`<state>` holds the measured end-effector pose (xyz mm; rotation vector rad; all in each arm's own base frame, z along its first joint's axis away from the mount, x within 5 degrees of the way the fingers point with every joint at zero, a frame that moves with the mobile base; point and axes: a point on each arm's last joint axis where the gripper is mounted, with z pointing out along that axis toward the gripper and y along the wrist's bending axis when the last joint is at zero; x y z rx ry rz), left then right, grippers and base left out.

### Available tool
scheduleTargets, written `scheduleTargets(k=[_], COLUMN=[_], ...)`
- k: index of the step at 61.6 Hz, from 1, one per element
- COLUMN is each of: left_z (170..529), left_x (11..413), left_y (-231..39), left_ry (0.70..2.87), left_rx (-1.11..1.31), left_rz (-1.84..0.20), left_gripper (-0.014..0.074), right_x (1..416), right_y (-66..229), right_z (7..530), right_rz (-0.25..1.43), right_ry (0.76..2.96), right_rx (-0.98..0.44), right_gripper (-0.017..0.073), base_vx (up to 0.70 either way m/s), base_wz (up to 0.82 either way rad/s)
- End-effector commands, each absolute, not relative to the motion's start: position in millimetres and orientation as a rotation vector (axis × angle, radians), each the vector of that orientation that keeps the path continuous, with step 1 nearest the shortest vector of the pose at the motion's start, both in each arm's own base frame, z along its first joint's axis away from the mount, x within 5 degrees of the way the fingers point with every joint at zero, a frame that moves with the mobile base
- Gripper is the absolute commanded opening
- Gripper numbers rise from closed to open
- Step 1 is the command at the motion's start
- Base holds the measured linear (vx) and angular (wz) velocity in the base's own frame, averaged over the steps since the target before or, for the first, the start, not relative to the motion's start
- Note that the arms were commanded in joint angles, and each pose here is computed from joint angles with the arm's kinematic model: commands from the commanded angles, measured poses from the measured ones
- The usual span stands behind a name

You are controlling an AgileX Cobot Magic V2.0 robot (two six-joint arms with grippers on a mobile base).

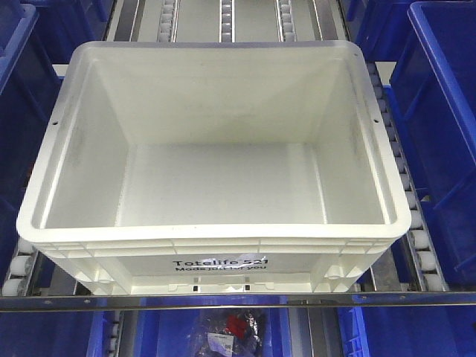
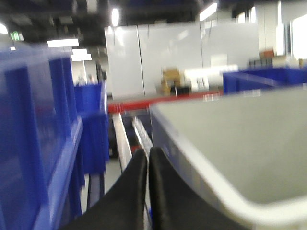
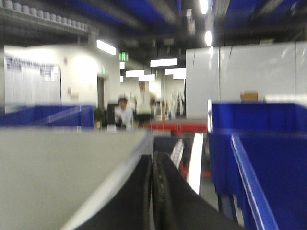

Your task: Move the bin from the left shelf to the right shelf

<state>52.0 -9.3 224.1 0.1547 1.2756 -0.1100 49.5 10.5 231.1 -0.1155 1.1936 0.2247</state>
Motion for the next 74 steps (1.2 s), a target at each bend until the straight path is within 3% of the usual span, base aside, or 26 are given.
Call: scheduleTargets(k=[1, 8, 21, 33, 42, 51, 74], left_z=[248.2, 255.6, 296.8, 351.2, 377.8, 378.8, 375.6], left_x=[42.9, 42.9, 48.5, 84.8, 120.2, 147.9, 161.2], left_y=[-6.6, -6.9, -13.7, -26.6, -33.1, -37.9, -39.8], left_ry=[1.066, 1.124, 1.621, 1.912, 1.928, 1.934, 1.922], left_rx=[0.105, 0.074, 0.105, 0.128, 0.131, 0.119, 0.163], left_rz=[-0.137, -0.201, -0.273, -0.325, -0.311, -0.305, -0.263], left_gripper=[-0.0008, -0.0008, -0.0008, -0.0008, -0.0008, -0.0008, 0.0035], right_x=[43.7, 43.2, 40.1, 80.6, 121.3, 150.4, 167.5], right_y=[7.5, 8.6, 12.1, 24.2, 34.6, 41.7, 47.0], right_z=[241.7, 255.2, 312.7, 361.4, 381.9, 383.1, 381.7], right_rz=[0.271, 0.291, 0.21, 0.221, 0.216, 0.213, 0.241], right_ry=[1.056, 1.173, 1.597, 1.945, 2.031, 2.055, 2.02], right_rx=[-0.057, -0.065, -0.214, -0.241, -0.249, -0.248, -0.227], right_gripper=[-0.0008, -0.0008, -0.0008, -0.0008, -0.0008, -0.0008, 0.0027], base_vx=[0.0, 0.0, 0.0, 0.0, 0.0, 0.0, 0.0], base_wz=[0.0, 0.0, 0.0, 0.0, 0.0, 0.0, 0.0])
